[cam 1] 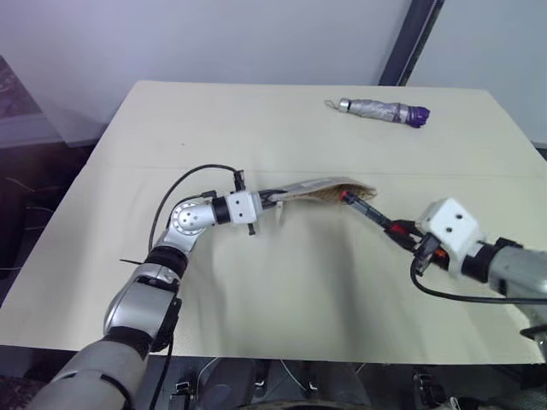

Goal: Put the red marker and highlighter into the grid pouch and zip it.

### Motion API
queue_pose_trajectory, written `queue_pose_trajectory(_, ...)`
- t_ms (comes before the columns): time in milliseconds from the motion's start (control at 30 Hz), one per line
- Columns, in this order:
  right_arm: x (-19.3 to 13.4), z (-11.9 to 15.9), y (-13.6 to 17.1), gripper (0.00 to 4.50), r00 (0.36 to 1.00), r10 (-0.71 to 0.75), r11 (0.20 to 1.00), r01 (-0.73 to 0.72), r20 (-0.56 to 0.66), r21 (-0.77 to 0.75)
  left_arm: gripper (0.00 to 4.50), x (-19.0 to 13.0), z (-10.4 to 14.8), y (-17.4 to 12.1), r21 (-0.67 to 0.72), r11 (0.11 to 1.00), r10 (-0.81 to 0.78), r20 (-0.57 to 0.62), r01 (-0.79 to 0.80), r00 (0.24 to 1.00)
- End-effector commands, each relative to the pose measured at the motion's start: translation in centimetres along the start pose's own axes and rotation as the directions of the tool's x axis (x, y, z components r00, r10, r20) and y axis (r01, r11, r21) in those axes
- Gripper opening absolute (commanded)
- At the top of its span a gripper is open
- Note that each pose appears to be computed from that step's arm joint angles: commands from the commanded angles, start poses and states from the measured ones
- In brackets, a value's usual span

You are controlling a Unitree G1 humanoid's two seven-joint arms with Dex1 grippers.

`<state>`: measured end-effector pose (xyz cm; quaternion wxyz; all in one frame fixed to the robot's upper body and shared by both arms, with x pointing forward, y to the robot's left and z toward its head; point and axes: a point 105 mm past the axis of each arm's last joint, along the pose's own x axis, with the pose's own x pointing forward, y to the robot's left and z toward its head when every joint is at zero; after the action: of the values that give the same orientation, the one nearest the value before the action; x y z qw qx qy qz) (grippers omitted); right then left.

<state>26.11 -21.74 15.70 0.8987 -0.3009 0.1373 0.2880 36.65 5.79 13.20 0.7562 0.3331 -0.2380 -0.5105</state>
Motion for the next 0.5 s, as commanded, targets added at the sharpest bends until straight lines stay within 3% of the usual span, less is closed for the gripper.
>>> queue_pose_trajectory(33, 0.6, -0.6, -1.0, 0.29, 0.999, -0.020, 0.996, 0.016, -0.047, -0.092, 0.00, 0.2, 1.7, 2.1, 0.046, 0.997, 0.054, 0.070, -0.057, 0.996)
queue_pose_trajectory(267, 2.8, 0.3, -1.8, 0.29, 0.999, -0.025, 0.984, 0.018, -0.033, -0.178, 0.00, 0.1, 2.1, 1.8, 0.064, 0.998, 0.016, 0.086, -0.021, 0.996)
queue_pose_trajectory(333, 3.7, 0.7, -1.3, 0.29, 0.998, 0.019, 0.962, -0.032, -0.052, -0.270, 0.00, 0.4, 2.5, 1.1, 0.145, 0.988, -0.065, 0.080, 0.053, 0.995)
queue_pose_trajectory(500, 6.4, 2.5, 0.3, 0.29, 0.993, 0.100, 0.832, -0.115, -0.057, -0.542, 0.00, 1.4, 3.8, 1.2, 0.152, 0.985, -0.096, 0.127, 0.076, 0.987)
